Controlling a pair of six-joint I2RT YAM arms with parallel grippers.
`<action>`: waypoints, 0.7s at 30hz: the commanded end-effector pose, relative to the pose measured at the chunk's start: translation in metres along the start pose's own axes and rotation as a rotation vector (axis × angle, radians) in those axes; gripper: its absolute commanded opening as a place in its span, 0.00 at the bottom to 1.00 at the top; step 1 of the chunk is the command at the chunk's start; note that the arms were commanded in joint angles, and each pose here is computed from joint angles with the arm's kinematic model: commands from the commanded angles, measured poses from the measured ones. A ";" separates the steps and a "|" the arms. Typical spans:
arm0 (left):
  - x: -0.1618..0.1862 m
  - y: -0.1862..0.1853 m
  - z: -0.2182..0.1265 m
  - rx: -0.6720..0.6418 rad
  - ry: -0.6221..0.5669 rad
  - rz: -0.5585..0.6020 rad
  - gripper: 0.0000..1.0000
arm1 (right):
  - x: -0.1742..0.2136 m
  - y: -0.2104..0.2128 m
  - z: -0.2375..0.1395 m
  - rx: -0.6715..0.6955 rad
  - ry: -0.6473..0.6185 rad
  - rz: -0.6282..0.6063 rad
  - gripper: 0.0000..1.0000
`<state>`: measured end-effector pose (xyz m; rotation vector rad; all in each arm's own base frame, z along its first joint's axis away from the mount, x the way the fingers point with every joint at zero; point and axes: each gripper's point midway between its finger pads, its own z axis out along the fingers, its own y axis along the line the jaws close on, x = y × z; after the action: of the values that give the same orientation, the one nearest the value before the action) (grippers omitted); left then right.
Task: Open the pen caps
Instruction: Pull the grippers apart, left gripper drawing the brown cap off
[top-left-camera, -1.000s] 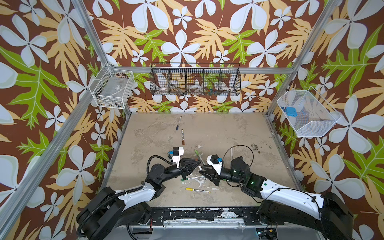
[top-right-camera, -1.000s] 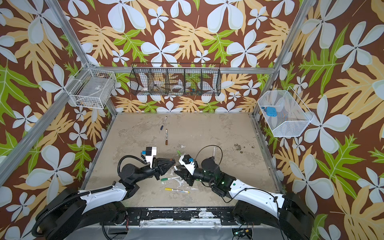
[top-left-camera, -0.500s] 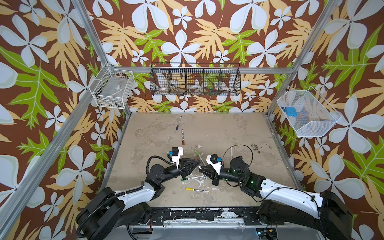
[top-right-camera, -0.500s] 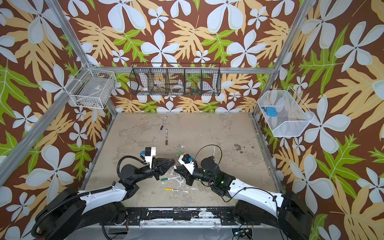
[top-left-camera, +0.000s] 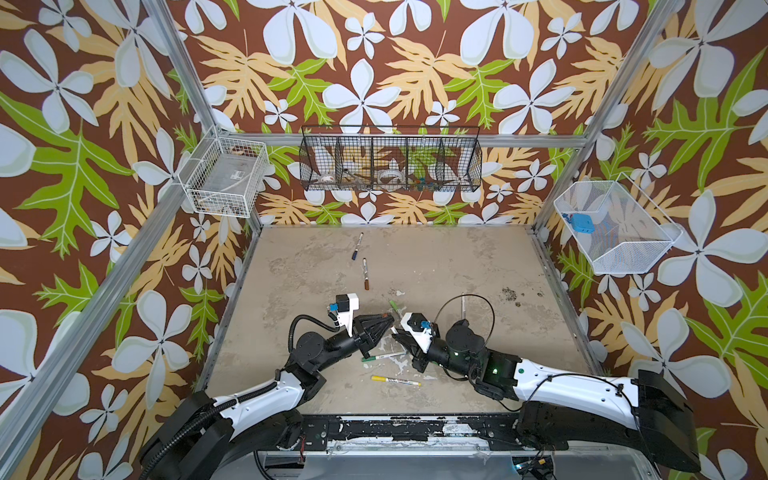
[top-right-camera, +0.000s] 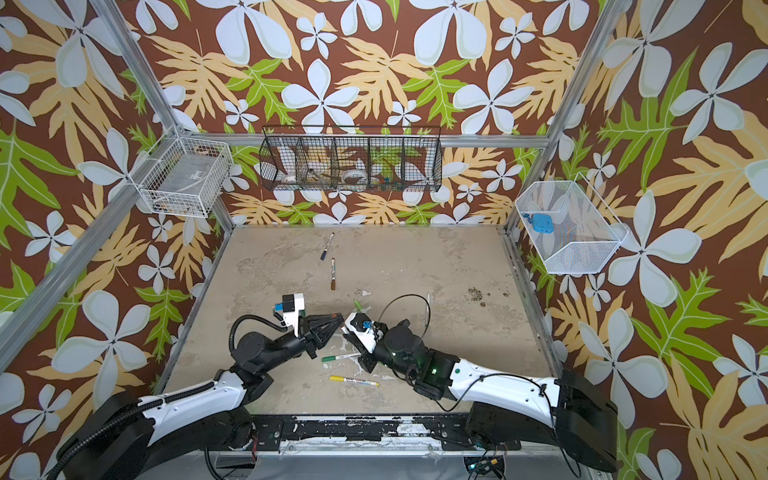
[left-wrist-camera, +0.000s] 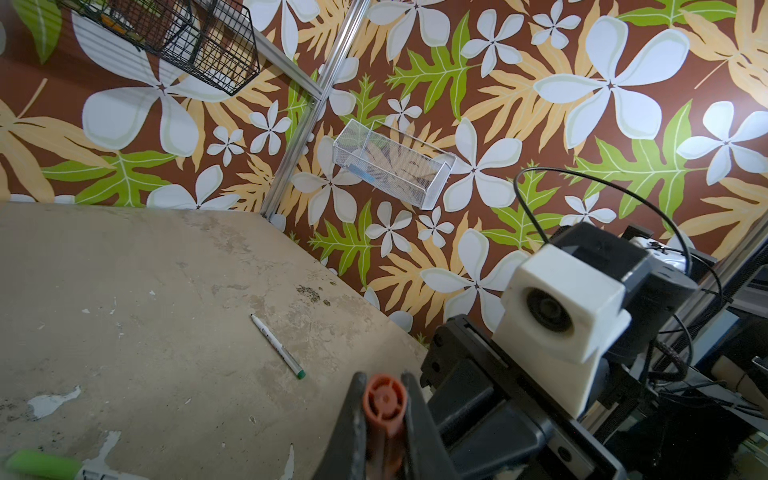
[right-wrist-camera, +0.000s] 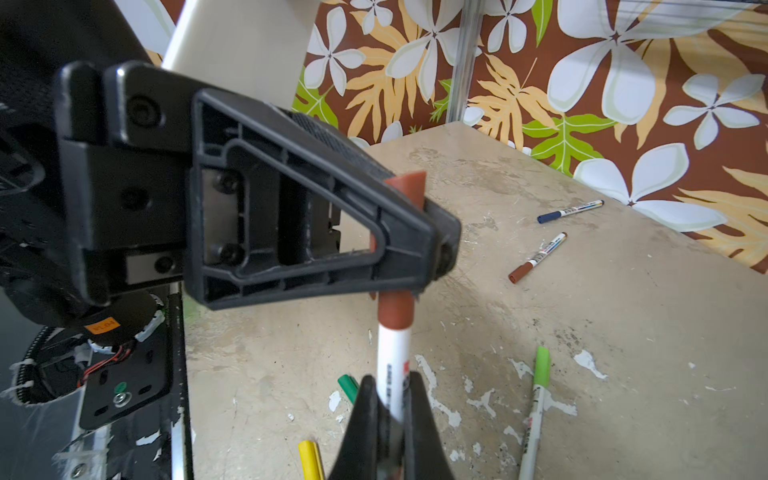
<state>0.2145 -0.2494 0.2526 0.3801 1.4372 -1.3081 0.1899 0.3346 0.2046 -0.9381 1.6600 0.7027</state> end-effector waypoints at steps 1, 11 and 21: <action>-0.014 0.007 -0.001 -0.049 -0.064 0.020 0.00 | 0.012 0.012 0.000 -0.065 0.041 -0.023 0.00; -0.019 0.000 -0.006 -0.031 -0.084 0.041 0.00 | 0.008 0.027 -0.013 -0.356 0.005 0.131 0.00; -0.022 0.003 -0.007 -0.051 -0.095 0.037 0.00 | 0.017 0.004 -0.003 -0.213 0.045 0.120 0.00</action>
<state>0.2198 -0.2372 0.2626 0.3232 1.4004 -1.2515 0.1712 0.3351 0.1914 -1.0602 1.6899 1.0353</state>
